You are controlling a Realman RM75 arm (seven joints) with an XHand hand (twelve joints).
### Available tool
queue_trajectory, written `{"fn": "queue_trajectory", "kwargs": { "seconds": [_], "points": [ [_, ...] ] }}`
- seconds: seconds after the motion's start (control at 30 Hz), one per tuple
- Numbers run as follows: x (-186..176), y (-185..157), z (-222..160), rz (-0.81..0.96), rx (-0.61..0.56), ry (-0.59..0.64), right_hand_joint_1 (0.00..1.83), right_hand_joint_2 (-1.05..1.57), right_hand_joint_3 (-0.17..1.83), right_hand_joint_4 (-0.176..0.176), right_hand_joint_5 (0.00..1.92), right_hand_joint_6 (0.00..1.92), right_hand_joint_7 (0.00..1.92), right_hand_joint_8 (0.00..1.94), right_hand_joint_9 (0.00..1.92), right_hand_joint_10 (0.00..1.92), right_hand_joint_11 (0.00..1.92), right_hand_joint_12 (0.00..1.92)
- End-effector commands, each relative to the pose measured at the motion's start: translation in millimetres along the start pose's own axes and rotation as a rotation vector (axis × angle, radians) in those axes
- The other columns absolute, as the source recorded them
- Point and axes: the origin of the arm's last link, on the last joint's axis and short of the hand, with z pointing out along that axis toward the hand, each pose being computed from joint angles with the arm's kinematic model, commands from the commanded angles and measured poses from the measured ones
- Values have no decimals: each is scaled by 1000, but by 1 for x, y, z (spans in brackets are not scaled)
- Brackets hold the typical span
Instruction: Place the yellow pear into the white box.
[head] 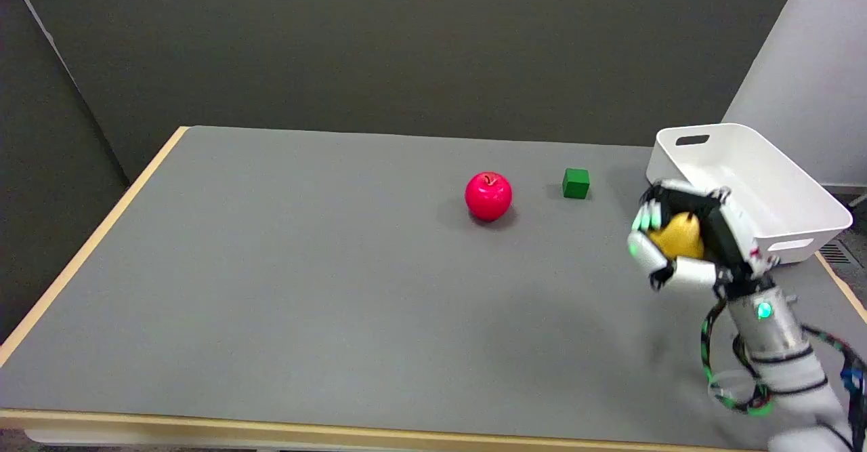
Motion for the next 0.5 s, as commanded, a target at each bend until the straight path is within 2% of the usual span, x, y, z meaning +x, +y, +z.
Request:
{"fn": "queue_trajectory", "kwargs": {
  "seconds": [0.03,0.23,0.5],
  "points": [
    [100,-6,115,-289,81,259,1163,620,935,50,1007,1921,1234,1941,1342,1921,1236,1921],
    [138,10,151,-373,20,349,1162,620,935,50,1009,1921,1234,1941,1345,1921,1237,1921],
    [164,37,188,-506,-139,304,1163,620,935,50,1008,1921,1234,1941,1345,1921,1235,1921]
  ]
}}
